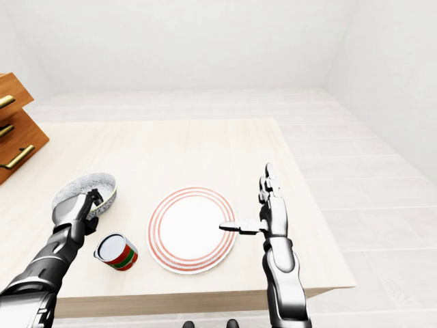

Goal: Put the bowl on the plate.

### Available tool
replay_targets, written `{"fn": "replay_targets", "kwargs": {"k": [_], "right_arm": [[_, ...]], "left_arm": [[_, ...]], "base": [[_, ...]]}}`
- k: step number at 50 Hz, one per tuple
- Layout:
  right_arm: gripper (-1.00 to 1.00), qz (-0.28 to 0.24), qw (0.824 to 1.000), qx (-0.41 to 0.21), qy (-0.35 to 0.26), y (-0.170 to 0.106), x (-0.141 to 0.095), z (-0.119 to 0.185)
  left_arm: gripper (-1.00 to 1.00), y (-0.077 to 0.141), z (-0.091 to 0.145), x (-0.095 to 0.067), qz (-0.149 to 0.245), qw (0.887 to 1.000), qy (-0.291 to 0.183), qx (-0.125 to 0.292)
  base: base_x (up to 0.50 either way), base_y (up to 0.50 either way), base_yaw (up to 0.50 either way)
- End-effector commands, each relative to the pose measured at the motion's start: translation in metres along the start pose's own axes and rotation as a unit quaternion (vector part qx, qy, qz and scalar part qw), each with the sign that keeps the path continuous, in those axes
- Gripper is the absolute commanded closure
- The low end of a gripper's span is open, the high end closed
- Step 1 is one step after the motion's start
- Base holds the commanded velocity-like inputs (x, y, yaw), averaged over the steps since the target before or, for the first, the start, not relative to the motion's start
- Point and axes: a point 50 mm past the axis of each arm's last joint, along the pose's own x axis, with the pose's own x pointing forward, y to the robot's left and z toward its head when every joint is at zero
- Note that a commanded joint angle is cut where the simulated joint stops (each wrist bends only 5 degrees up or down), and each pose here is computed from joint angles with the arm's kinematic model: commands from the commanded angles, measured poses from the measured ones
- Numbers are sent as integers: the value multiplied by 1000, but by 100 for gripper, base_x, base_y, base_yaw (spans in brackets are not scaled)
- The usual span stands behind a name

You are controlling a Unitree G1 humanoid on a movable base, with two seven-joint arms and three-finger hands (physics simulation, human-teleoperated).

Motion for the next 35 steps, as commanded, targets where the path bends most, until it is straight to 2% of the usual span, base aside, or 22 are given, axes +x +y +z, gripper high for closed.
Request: {"fn": "replay_targets", "kwargs": {"k": [1,20,27,30,35], "right_arm": [[-100,2,1000,-1,-9,1,1,4],[-100,3,1000,-1,-9,1,0,4],[-100,3,1000,0,-6,1,0,3],[-100,2,1000,-1,-4,1,-1,2],[-100,-4,1000,-4,-2,0,-3,1]], "left_arm": [[100,5,6,3,14,1000,-9,-2],[100,25,6,9,44,999,-20,5],[100,31,9,9,53,998,-29,-13],[100,35,12,8,57,997,-38,-19],[100,47,34,3,63,993,-89,-36]], "base": [[0,0,0],[0,0,0],[0,0,0],[0,0,0],[0,0,0]]}}
